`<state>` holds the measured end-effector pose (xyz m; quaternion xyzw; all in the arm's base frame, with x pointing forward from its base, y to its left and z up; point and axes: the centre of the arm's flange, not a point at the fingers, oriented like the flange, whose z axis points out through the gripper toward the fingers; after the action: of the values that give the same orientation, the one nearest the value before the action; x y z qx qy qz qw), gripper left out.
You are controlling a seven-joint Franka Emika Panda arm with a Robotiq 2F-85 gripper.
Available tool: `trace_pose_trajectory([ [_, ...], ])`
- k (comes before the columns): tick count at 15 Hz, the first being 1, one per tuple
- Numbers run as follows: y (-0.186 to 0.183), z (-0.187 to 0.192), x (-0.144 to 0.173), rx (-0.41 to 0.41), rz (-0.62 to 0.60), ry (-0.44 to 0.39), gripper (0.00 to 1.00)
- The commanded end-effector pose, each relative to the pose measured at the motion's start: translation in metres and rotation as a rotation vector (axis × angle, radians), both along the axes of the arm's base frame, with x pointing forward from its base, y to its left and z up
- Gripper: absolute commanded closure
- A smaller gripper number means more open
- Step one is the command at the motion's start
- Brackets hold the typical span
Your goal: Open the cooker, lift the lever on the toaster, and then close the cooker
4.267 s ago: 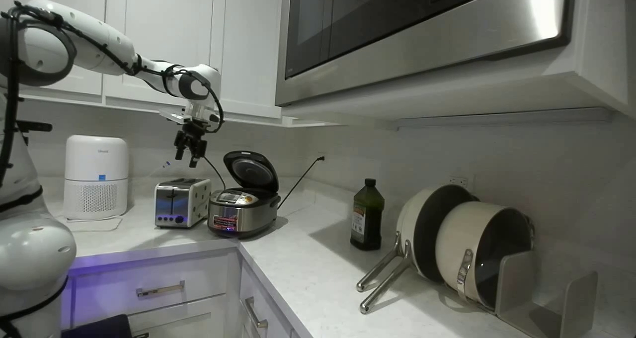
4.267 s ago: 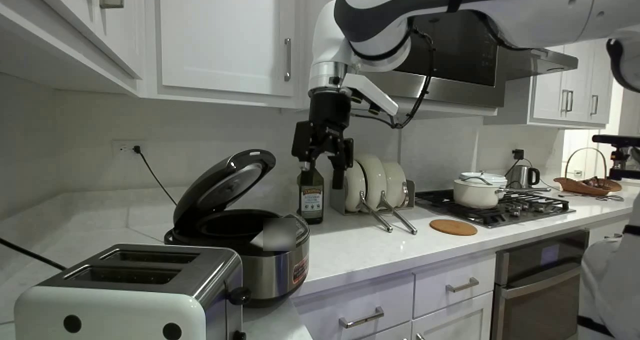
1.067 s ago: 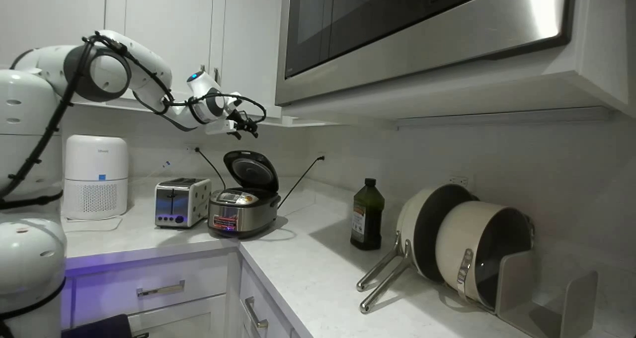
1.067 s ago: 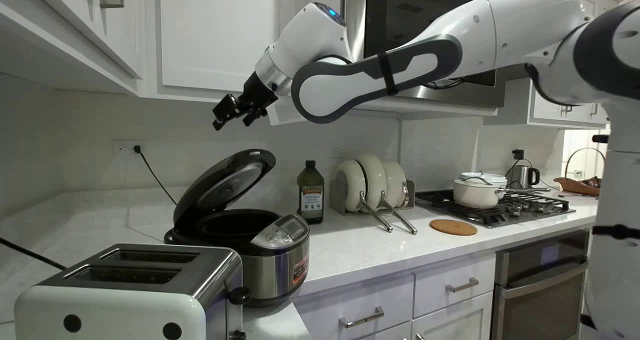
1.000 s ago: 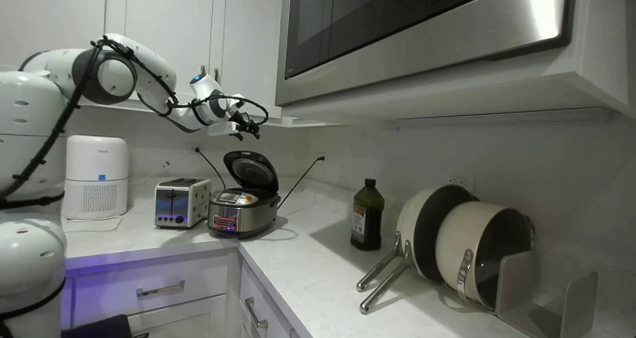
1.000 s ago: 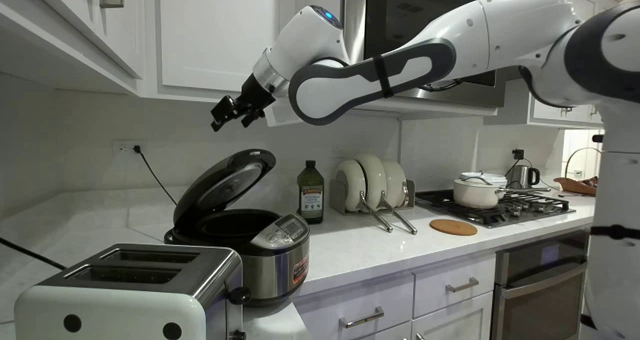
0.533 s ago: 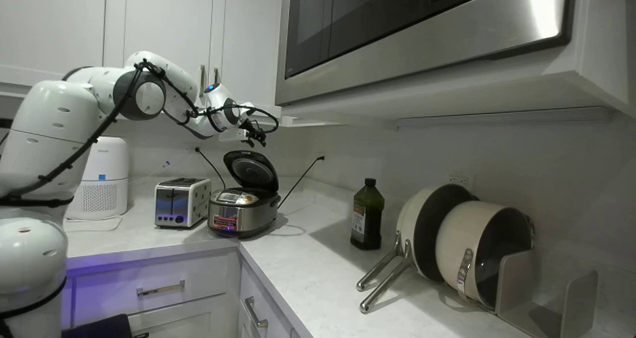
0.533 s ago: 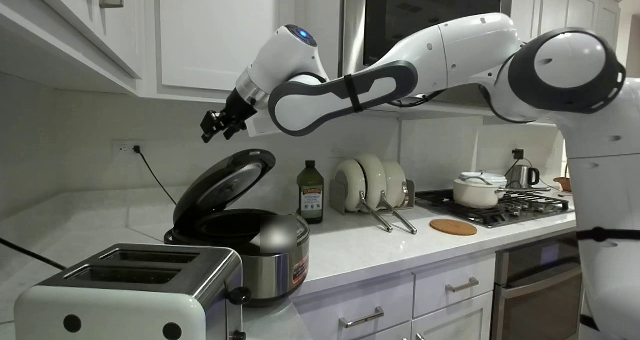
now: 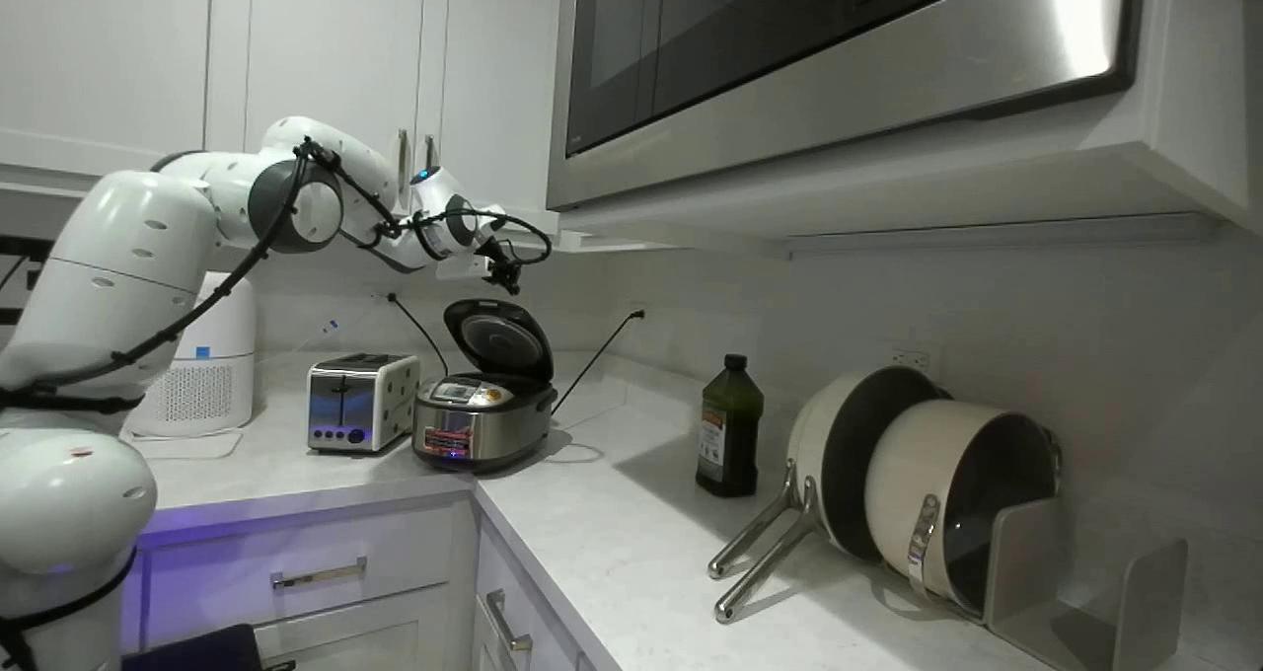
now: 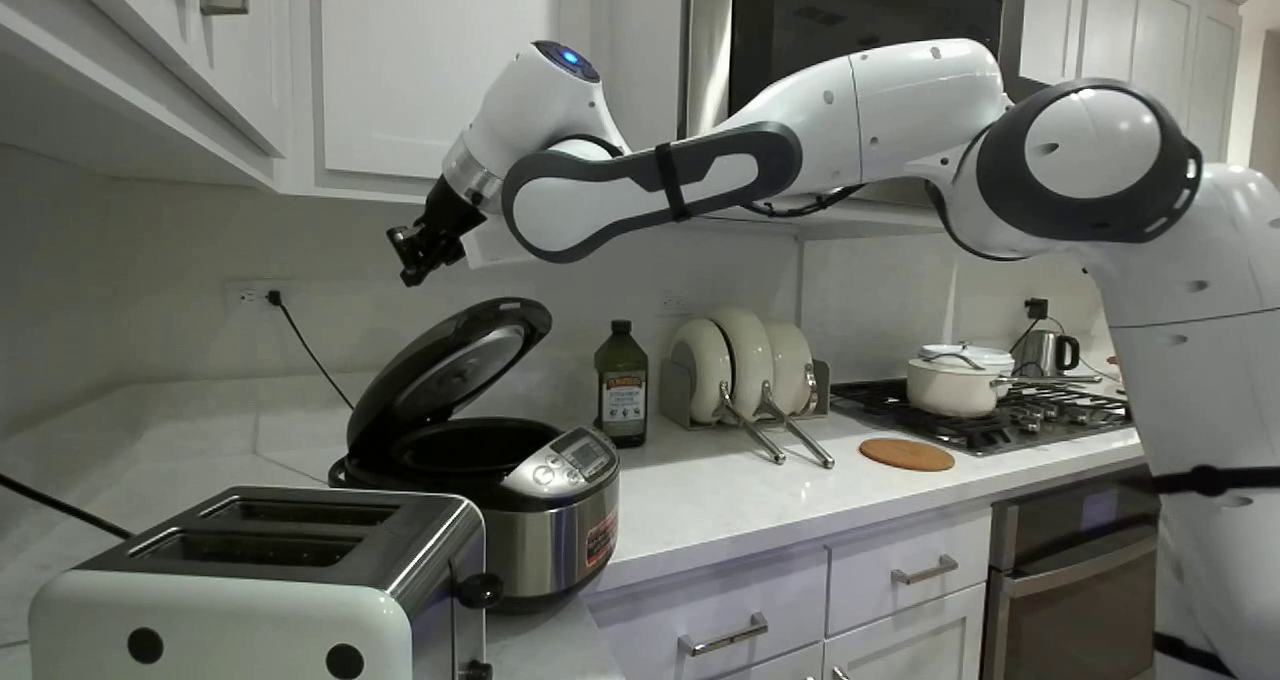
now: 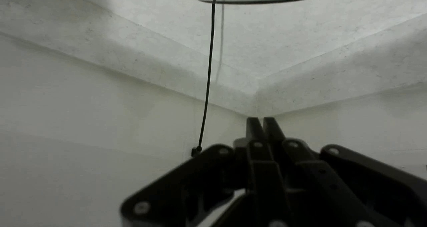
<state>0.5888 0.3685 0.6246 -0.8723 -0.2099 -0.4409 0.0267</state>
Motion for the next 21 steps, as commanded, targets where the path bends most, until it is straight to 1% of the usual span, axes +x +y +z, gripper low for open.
trace_pose_trajectory([
  [1, 0.018, 0.016, 0.005, -0.014, -0.050, 0.051, 1.00],
  [4, 0.021, 0.018, 0.004, -0.047, -0.089, 0.129, 1.00],
  [7, 0.022, 0.017, 0.004, -0.076, -0.128, 0.232, 1.00],
  [9, 0.020, 0.015, 0.006, -0.080, -0.147, 0.300, 1.00],
  [13, 0.017, 0.012, 0.014, -0.055, -0.202, 0.448, 1.00],
  [16, 0.017, 0.008, 0.022, -0.053, -0.239, 0.554, 1.00],
  [21, 0.018, 0.002, 0.032, -0.057, -0.287, 0.673, 1.00],
])
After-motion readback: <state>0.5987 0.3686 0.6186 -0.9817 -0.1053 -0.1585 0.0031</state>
